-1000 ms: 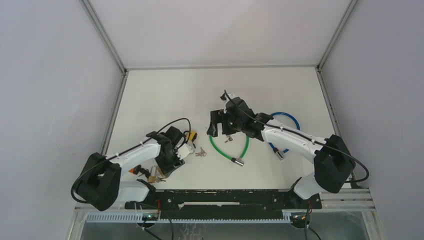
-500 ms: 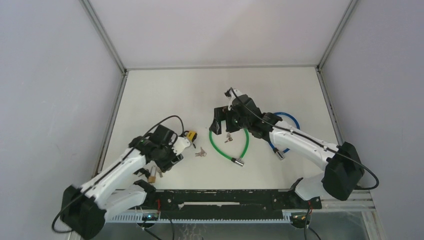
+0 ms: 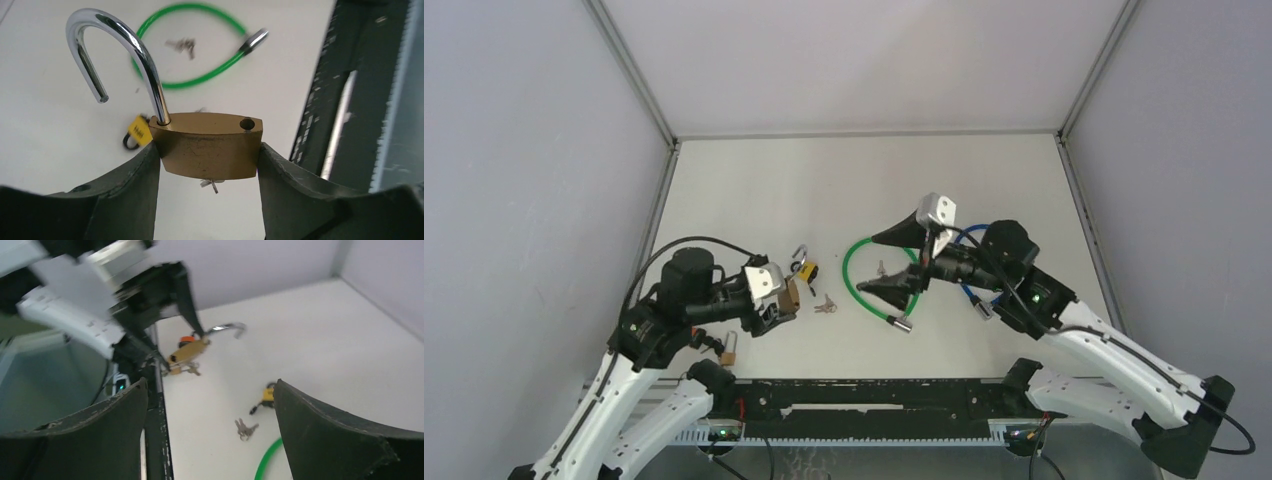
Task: Lock with the key
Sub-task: Lock the lock.
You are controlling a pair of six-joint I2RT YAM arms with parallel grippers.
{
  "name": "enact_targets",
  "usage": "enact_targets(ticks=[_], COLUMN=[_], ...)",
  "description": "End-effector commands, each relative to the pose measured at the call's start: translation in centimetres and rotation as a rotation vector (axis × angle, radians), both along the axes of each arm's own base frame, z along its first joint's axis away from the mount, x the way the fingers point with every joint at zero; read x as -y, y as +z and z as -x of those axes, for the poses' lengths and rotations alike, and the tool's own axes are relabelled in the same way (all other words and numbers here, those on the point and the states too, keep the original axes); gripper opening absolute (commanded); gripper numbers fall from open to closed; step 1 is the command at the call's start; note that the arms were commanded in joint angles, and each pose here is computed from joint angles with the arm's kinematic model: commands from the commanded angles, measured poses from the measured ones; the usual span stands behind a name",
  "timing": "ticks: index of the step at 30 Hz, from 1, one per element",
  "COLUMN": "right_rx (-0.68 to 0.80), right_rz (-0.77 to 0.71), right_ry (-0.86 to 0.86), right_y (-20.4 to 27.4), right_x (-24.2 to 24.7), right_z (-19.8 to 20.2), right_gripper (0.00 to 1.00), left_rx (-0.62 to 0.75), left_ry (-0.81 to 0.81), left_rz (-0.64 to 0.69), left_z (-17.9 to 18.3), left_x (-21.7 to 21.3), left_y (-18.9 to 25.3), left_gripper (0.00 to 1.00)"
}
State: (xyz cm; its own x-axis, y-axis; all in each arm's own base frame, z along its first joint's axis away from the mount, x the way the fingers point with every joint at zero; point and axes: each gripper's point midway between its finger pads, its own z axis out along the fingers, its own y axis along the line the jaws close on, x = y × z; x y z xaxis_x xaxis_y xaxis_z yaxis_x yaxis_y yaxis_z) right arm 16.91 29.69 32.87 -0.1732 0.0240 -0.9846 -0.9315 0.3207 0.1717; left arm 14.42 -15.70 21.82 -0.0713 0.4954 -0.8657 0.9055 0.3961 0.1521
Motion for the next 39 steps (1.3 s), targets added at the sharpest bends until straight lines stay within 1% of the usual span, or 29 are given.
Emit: enact_targets(ticks=[1, 4, 6, 8, 11, 13, 16, 18, 20, 28, 29, 30, 31, 32, 34, 39], right_rx=[0.398, 0.524, 0.679, 0.764, 0.768, 0.742, 0.68, 0.661, 0.661, 0.665, 0.665, 0.666, 0.665, 0.668, 0.668, 0.659], right_rz=[-0.078, -0.081, -0.03, 0.035, 0.097, 0.123, 0.137, 0.163, 0.185, 0.198, 0.2, 0.199, 0.198, 0.195, 0.196, 0.188], right_ry=[0.36, 0.417, 0.443, 0.456, 0.44, 0.466, 0.513, 0.527, 0.532, 0.534, 0.531, 0.53, 0.529, 0.532, 0.534, 0.538], right_y=[4.4, 5.6, 5.1, 4.6, 5.2, 5.1, 4.3, 3.3, 2.6, 1.8, 1.8, 1.8, 1.7, 1.7, 1.6, 1.6], right_x=[0.0, 0.1, -0.6, -1.4, -2.1, -2.7, -3.8, -4.3, -4.6, -5.4, -5.5, -5.6, -5.8, -5.8, -6.0, -6.3], right_z=[6.6, 7.4, 7.2, 7.0, 5.7, 5.5, 5.9, 6.0, 5.8, 5.2, 5.0, 4.9, 4.8, 4.8, 4.7, 4.6], right_gripper=[0.99, 1.0, 0.99, 0.99, 0.99, 0.98, 0.93, 0.91, 0.9, 0.85, 0.78, 0.68, 0.61, 0.57, 0.55, 0.39], left_rx=[0.242, 0.226, 0.208, 0.203, 0.238, 0.258, 0.281, 0.288, 0.284, 0.29, 0.289, 0.288, 0.286, 0.286, 0.288, 0.276], left_ry=[-0.374, -0.456, -0.486, -0.503, -0.526, -0.529, -0.516, -0.516, -0.523, -0.549, -0.551, -0.552, -0.555, -0.557, -0.559, -0.558], left_rz=[0.261, 0.274, 0.266, 0.252, 0.216, 0.203, 0.2, 0.202, 0.207, 0.217, 0.215, 0.212, 0.21, 0.211, 0.212, 0.214], left_z=[4.1, 5.7, 6.2, 6.4, 6.2, 5.8, 5.3, 5.3, 5.5, 6.1, 6.1, 6.1, 6.2, 6.2, 6.3, 6.4], left_x=[4.2, 4.9, 5.1, 5.2, 5.3, 5.5, 5.6, 5.6, 5.7, 5.7, 5.7, 5.7, 5.7, 5.7, 5.7, 5.7], left_y=[10.8, 11.1, 10.9, 10.6, 10.4, 10.5, 10.8, 10.8, 10.8, 11.0, 10.9, 10.9, 10.8, 10.8, 10.9, 10.7], left_gripper=[0.0, 0.0, 0.0, 0.0, 0.0, 0.0, 0.0, 0.0, 0.0, 0.0, 0.0, 0.0, 0.0, 0.0, 0.0, 0.0])
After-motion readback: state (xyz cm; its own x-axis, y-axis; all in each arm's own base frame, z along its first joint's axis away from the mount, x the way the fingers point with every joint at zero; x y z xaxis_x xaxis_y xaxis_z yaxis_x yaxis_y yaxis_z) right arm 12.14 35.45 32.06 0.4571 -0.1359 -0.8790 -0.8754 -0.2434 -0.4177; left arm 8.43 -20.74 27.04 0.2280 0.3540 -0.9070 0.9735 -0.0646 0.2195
